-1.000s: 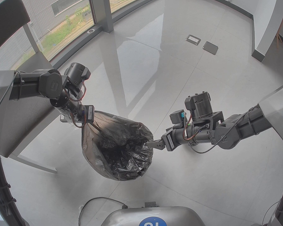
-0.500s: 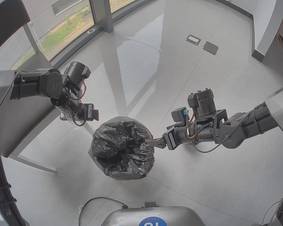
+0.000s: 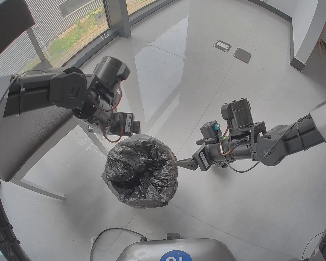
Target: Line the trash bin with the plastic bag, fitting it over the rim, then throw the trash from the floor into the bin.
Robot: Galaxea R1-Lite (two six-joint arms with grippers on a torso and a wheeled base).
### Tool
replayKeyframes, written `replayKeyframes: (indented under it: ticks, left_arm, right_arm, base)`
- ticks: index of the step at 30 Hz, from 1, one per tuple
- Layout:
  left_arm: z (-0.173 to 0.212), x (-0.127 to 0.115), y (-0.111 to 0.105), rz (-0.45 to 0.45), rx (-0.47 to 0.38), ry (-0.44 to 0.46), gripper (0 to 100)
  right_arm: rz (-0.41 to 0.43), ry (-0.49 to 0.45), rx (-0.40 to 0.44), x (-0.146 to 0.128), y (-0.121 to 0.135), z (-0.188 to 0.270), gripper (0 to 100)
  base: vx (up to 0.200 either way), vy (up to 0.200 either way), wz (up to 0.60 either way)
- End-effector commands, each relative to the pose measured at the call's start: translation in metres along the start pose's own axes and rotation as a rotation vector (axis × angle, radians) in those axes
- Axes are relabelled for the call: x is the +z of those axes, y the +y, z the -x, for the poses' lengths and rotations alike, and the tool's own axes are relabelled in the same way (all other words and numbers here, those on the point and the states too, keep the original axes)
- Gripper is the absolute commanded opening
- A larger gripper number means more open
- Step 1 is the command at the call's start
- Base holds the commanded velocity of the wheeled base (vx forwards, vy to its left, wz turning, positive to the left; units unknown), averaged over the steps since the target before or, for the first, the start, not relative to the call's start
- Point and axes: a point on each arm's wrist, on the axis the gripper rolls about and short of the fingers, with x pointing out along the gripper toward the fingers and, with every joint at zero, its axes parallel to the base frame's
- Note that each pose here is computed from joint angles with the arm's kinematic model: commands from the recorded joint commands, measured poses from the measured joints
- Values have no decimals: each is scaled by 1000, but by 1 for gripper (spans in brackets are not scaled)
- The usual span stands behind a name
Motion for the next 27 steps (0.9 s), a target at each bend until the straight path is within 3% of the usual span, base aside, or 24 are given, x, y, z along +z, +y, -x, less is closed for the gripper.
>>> replayKeyframes:
  ticks: [1,9,27]
  left_arm:
    - [32,-1,-19,-34,-56,-57,100]
    - [74,-1,-30,-44,-123,-144,100]
    - [94,9,-30,2,-155,-221,100]
  right_arm:
    - [11,-1,-12,5,-10,-12,100]
    - [33,-57,-14,20,-15,-41,100]
    - [82,-116,11,29,-8,-92,100]
  base:
    - [0,0,0]
    - [0,0,0]
    - [0,0,0]
